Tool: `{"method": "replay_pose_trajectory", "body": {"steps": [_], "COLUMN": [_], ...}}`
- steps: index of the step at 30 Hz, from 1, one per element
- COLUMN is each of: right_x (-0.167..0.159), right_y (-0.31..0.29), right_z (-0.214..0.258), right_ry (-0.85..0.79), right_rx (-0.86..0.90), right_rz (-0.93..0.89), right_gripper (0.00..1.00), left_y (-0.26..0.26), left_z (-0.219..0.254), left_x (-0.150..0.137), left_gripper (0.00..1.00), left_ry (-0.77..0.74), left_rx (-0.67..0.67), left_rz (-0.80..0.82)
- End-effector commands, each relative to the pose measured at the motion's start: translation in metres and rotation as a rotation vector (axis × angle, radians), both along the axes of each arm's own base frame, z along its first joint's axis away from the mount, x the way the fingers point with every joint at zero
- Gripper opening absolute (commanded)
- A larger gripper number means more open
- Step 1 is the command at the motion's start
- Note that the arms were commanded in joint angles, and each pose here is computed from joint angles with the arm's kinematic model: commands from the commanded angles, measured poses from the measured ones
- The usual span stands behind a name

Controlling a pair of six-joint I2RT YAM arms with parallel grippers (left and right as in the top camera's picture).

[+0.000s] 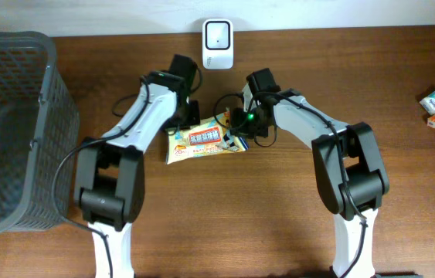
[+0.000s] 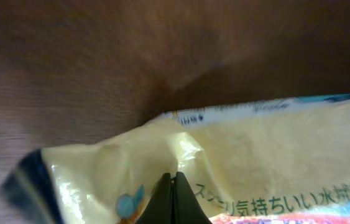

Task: Scan the item barcode

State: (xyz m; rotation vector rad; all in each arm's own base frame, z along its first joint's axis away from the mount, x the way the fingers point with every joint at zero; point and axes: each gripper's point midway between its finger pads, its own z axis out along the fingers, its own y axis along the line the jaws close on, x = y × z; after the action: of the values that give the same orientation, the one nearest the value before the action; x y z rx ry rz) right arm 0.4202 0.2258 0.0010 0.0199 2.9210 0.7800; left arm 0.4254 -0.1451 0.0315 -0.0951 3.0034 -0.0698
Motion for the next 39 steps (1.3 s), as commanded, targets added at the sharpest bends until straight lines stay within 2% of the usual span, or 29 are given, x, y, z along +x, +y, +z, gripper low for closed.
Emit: {"method": "replay_pose_trajectory", "body": {"steps": [1, 4, 9, 14, 16, 19, 21, 26, 33, 37, 39], "right_x": [-0.015, -0.023, -0.030, -0.013, -0.006, 0.008, 0.015, 0.011, 0.002, 0.004, 0.005], "right_y": [-0.034, -0.055, -0.063, -0.057, -0.046, -0.003, 0.017, 0.049, 0.096, 0.077, 0.045], "right_z": [-0.036, -0.037, -0.027, 0.022, 0.044, 0.079, 0.087, 0.067, 0.049, 0.020, 0.002], "right_ry": [0.067, 0.088, 0.105, -0.005, -0.050, -0.128, -0.168, -0.171, -0.185, -0.149, -0.127], "right_rx": [-0.223, -0.333, -0.375, -0.323, -0.266, -0.016, 0.082, 0.112, 0.170, 0.028, -0.132], "right_rz": [-0.042, -0.058, -0.061, -0.087, -0.082, -0.024, 0.013, 0.079, 0.144, 0.055, -0.006], "right_gripper": [0.04, 0.04, 0.04, 0.04, 0.04, 0.04, 0.04, 0.04, 0.04, 0.04, 0.04], "left_y": [0.026, 0.054, 0.072, 0.073, 0.067, 0.061, 0.064, 0.092, 0.107, 0.108, 0.108], "left_z": [-0.029, -0.034, -0.023, 0.034, 0.046, 0.051, 0.048, 0.048, 0.045, 0.044, 0.044], "left_x": [-0.004, 0.002, 0.003, 0.016, 0.017, 0.018, 0.016, 0.015, 0.001, -0.006, -0.008], "left_gripper": [0.00, 0.00, 0.00, 0.00, 0.00, 0.01, 0.02, 0.03, 0.00, 0.00, 0.00], "left_ry": [0.036, 0.020, 0.036, -0.054, -0.078, -0.088, -0.079, -0.072, -0.001, 0.025, 0.035], "left_rx": [0.146, 0.267, 0.271, 0.206, 0.165, 0.130, 0.134, 0.168, 0.165, 0.174, 0.176], "left_rz": [-0.003, 0.027, 0.065, 0.095, 0.094, 0.091, 0.105, 0.279, 0.309, 0.307, 0.306]}}
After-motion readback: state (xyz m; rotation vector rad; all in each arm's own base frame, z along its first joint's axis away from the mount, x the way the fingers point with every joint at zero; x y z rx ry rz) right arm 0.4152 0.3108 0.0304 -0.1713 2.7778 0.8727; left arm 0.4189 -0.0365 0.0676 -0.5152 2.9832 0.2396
